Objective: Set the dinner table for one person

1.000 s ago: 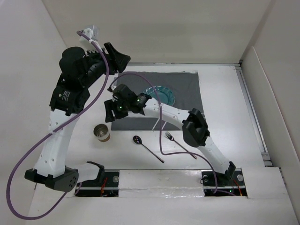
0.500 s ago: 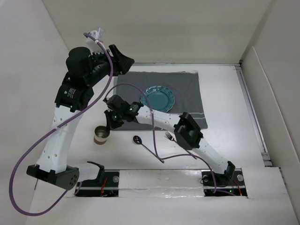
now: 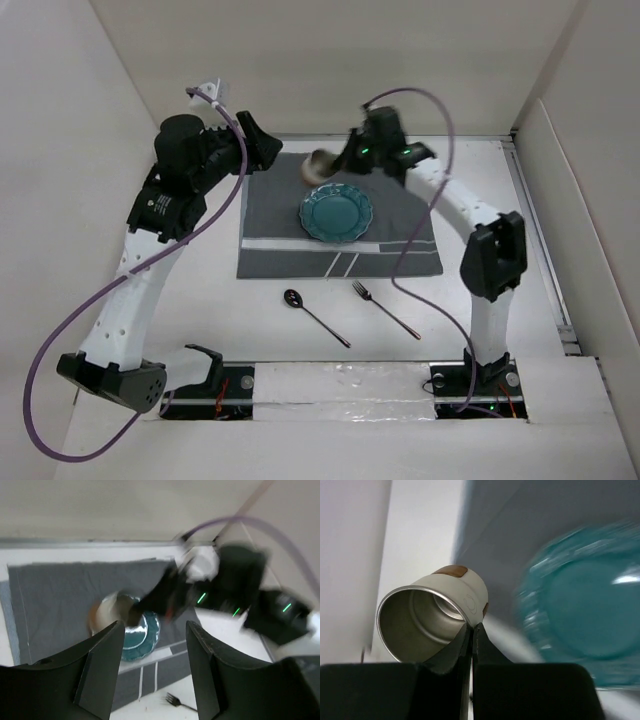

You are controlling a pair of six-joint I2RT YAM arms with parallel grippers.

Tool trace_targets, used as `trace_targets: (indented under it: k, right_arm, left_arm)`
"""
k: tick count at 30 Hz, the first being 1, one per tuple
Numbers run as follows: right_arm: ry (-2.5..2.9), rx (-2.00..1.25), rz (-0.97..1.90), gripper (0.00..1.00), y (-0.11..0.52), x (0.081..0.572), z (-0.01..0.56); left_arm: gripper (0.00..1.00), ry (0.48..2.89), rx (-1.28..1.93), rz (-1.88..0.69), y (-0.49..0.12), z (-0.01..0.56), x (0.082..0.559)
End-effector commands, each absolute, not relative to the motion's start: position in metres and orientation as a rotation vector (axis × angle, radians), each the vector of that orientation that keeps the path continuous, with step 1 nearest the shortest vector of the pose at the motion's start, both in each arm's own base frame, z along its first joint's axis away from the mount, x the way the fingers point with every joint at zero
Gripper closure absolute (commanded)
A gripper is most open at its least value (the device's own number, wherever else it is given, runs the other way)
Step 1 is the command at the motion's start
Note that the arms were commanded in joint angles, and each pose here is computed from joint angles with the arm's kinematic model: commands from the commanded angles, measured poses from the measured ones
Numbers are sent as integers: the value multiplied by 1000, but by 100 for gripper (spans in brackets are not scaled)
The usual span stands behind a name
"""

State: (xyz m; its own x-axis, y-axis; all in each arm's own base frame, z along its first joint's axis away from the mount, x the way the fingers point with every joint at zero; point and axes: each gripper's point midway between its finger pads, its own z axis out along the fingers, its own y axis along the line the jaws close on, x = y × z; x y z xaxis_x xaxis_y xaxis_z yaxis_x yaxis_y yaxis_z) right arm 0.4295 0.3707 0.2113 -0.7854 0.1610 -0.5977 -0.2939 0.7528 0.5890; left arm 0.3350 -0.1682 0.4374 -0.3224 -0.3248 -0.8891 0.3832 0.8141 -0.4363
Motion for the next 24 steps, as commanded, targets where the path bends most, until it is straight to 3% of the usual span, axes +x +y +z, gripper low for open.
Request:
trace_targets:
  k: [1,5,9,24]
  right_arm:
    - [2225,68,705,100,270,490,227]
    - [2298,252,415,100,161,536,199]
    - [2297,348,328,100,112,556,195]
    - [2404,481,138,100,60,572,130]
  left_arm:
    - [51,1771,41,-726,-171,418,336]
    - [51,1837,21,-723,-172,383,337]
    - [51,1883,0,-706,-172,363,343]
    - [51,1955,-24,-677,-171,326,350]
